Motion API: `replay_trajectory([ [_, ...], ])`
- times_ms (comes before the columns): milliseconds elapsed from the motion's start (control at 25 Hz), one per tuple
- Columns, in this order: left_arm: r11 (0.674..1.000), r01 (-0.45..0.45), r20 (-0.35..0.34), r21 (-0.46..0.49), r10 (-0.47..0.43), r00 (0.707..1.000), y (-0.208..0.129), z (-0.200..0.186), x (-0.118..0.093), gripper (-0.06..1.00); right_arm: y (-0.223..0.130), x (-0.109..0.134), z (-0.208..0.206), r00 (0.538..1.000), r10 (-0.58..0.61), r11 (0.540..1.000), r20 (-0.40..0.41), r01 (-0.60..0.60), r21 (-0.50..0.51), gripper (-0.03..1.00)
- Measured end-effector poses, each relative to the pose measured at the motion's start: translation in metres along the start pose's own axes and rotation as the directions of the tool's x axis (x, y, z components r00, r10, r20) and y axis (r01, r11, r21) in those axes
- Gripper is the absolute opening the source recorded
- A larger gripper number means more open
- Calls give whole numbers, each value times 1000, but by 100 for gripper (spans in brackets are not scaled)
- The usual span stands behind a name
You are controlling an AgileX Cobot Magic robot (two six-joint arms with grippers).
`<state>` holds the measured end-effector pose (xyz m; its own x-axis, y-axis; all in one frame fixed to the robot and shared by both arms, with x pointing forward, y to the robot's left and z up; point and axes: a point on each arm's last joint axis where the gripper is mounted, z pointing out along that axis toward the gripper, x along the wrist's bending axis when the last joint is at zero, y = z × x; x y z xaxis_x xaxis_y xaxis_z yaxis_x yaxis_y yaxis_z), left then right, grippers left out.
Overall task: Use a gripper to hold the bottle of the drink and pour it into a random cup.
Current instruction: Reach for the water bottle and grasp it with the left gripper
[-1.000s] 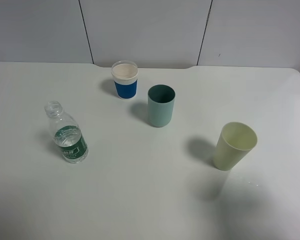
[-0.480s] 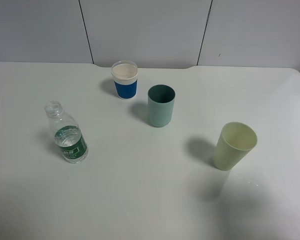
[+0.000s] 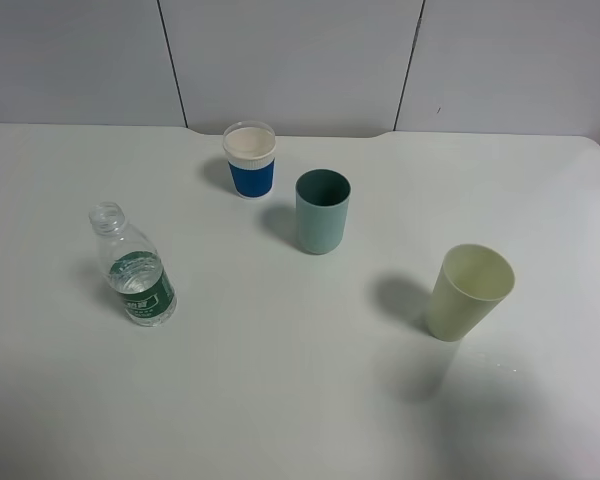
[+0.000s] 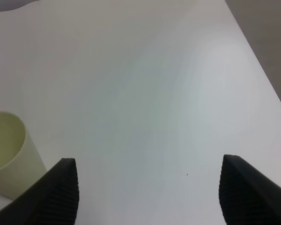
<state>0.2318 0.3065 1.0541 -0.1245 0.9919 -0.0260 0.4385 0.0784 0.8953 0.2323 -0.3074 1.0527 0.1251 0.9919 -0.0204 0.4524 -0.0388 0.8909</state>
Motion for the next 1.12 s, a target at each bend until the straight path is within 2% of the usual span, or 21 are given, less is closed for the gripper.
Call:
replay_trajectory([
  [640, 1000, 1, 1, -1, -1, 1000, 0, 0, 0, 100, 0, 0, 0, 1000, 0, 1000, 0, 0, 0, 63],
  [840, 999, 25, 45, -48, -23, 999, 12, -5, -4, 100, 0, 0, 0, 1000, 0, 1000, 0, 0, 0, 63],
  [1000, 1000, 28, 50, -12, -27, 998, 28, 0, -6, 100, 0, 0, 0, 1000, 0, 1000, 0, 0, 0, 63],
  [1120, 998, 8, 48, 57, -11, 999, 35, 12, -7, 100, 0, 0, 0, 1000, 0, 1000, 0, 0, 0, 63],
])
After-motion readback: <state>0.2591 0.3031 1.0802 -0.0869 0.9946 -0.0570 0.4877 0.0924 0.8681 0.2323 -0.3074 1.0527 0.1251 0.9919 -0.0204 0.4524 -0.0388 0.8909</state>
